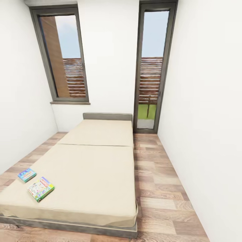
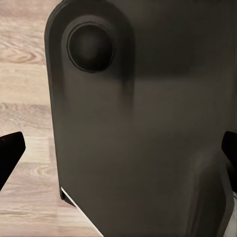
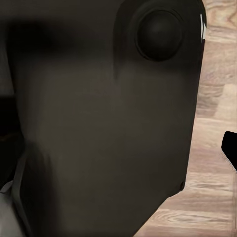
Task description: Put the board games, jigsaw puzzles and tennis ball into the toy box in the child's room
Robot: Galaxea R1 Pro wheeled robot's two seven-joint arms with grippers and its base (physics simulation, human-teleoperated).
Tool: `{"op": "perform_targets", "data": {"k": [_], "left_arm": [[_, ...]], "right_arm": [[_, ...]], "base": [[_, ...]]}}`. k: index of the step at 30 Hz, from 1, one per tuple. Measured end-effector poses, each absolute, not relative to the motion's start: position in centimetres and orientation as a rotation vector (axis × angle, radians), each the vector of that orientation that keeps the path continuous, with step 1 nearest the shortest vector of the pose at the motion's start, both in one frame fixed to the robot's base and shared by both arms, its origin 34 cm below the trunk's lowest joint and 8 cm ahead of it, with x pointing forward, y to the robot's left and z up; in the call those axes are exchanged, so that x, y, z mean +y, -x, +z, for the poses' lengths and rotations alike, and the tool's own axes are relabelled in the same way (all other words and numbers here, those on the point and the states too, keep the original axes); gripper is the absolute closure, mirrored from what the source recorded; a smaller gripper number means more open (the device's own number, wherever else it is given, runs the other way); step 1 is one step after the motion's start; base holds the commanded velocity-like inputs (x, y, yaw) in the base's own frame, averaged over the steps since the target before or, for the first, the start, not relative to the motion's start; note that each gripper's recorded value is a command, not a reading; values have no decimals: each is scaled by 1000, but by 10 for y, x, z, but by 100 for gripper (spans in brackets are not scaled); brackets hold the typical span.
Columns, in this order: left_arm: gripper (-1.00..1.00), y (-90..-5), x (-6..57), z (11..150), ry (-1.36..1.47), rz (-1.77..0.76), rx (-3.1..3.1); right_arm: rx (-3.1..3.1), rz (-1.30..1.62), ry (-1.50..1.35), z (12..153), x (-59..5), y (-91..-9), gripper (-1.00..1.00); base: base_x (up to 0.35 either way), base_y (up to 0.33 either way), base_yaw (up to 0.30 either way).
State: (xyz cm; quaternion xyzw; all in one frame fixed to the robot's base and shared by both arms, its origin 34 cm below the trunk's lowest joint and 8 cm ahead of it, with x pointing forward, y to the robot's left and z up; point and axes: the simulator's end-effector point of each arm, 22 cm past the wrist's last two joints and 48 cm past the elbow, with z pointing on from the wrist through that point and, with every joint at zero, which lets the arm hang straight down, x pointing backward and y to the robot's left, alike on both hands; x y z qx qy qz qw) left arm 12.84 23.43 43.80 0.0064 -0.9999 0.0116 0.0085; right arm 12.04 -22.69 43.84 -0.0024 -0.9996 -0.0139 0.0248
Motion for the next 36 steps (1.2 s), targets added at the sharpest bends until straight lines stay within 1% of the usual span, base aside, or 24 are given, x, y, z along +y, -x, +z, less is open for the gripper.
{"op": "perform_targets", "data": {"k": [36], "left_arm": [[-100,-129,234,450,-34,37,-3124]], "right_arm": [[-3092,-41,9,450,-228,-121,-100]], "base": [[0,0,270]]}}
